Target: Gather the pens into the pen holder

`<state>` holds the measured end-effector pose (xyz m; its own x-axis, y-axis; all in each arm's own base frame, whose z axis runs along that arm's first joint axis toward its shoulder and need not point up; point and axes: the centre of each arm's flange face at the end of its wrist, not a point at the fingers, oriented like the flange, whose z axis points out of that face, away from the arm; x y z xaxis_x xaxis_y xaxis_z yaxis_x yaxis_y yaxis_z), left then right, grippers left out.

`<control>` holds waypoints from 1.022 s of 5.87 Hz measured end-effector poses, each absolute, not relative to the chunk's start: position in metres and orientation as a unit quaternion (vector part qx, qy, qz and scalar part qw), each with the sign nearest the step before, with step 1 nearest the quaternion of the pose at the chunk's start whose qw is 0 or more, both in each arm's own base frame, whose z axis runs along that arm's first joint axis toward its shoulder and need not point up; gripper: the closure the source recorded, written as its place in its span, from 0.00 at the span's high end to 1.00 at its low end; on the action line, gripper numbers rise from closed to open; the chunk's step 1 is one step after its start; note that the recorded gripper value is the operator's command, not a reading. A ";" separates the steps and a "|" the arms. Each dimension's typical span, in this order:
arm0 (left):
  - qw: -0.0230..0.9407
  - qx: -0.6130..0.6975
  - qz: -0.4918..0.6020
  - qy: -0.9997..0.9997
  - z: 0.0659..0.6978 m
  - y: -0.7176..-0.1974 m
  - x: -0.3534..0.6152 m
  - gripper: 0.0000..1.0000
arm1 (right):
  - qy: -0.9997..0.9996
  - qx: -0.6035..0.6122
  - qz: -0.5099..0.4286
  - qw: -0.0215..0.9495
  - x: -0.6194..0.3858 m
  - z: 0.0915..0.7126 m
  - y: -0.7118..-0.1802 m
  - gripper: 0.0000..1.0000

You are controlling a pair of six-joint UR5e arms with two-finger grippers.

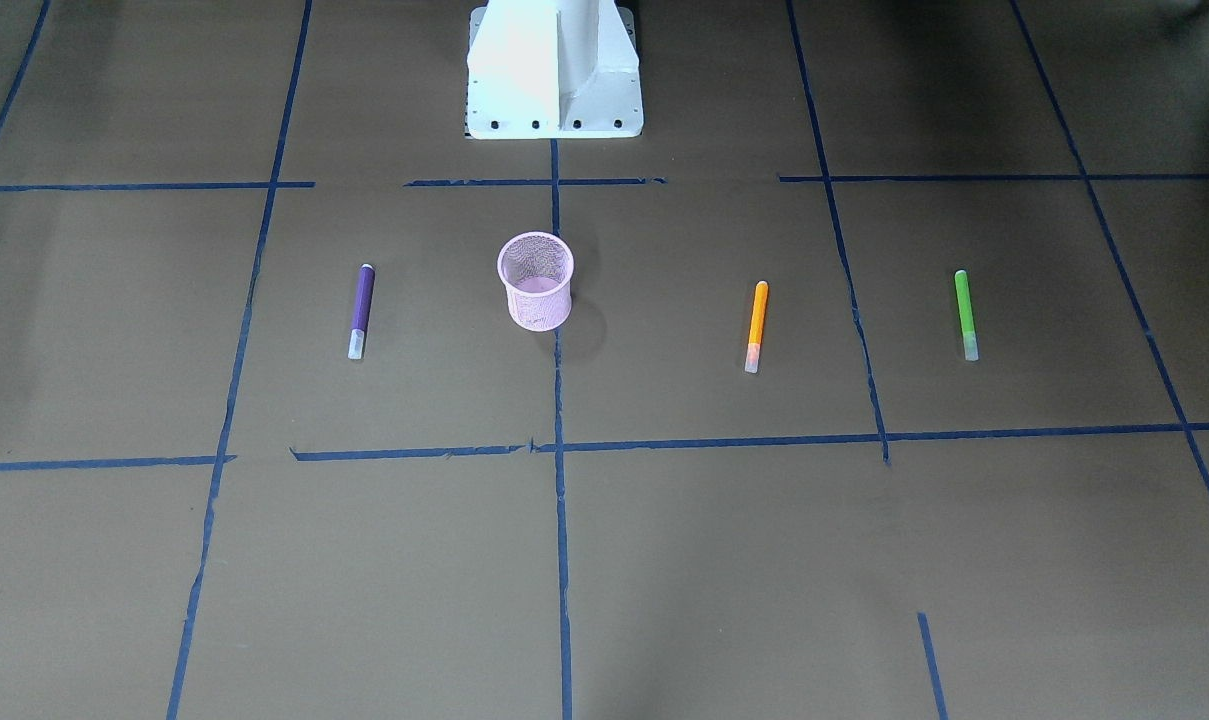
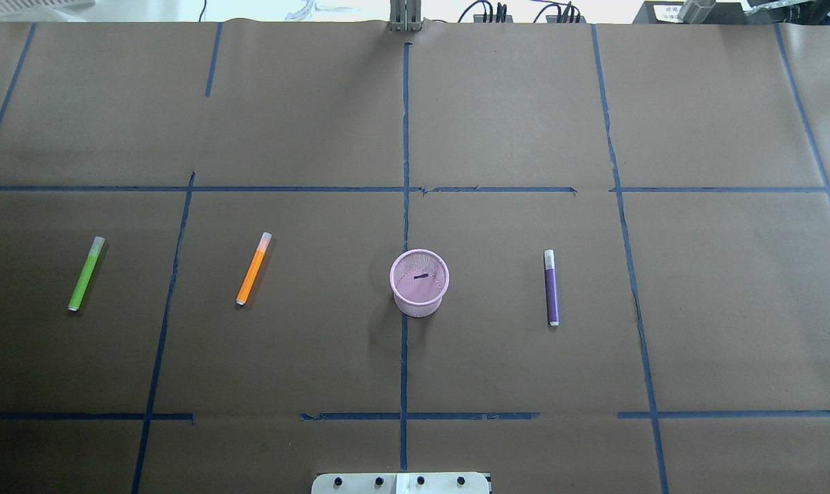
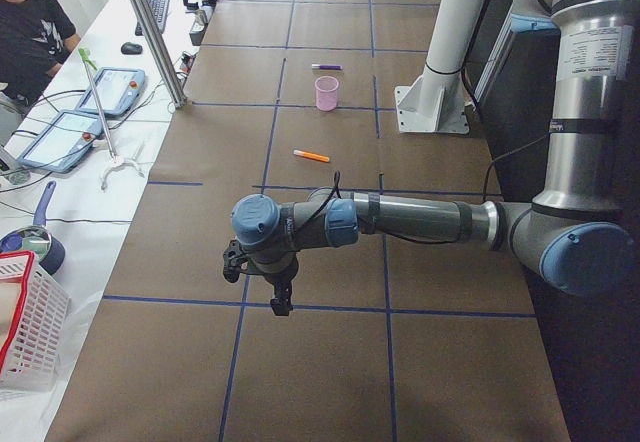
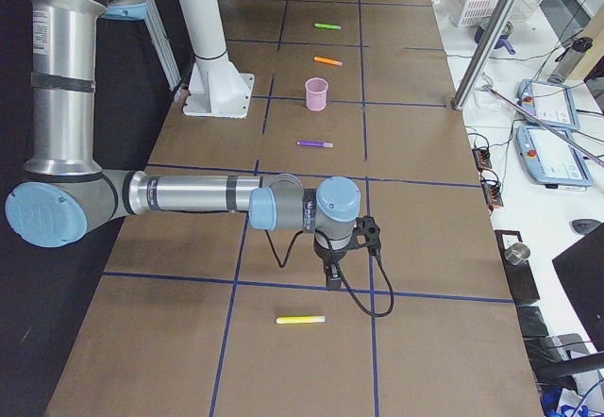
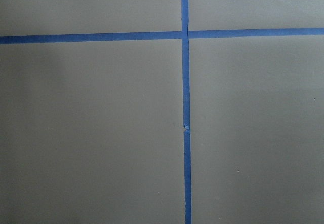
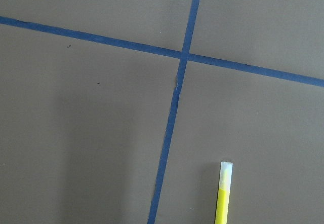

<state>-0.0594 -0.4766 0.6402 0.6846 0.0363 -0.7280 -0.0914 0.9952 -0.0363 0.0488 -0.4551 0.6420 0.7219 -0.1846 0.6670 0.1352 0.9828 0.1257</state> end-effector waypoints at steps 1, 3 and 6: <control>0.917 -0.030 0.037 0.395 0.635 -0.480 -0.058 1.00 | -0.361 0.034 -0.087 0.928 0.049 0.643 -0.454 1.00; 0.919 -0.015 0.038 0.393 0.599 -0.514 -0.038 1.00 | -0.361 0.032 -0.088 0.928 0.049 0.646 -0.452 1.00; 0.914 -0.020 0.084 0.397 0.511 -0.568 0.107 1.00 | -0.358 0.009 -0.088 0.930 0.044 0.667 -0.447 1.00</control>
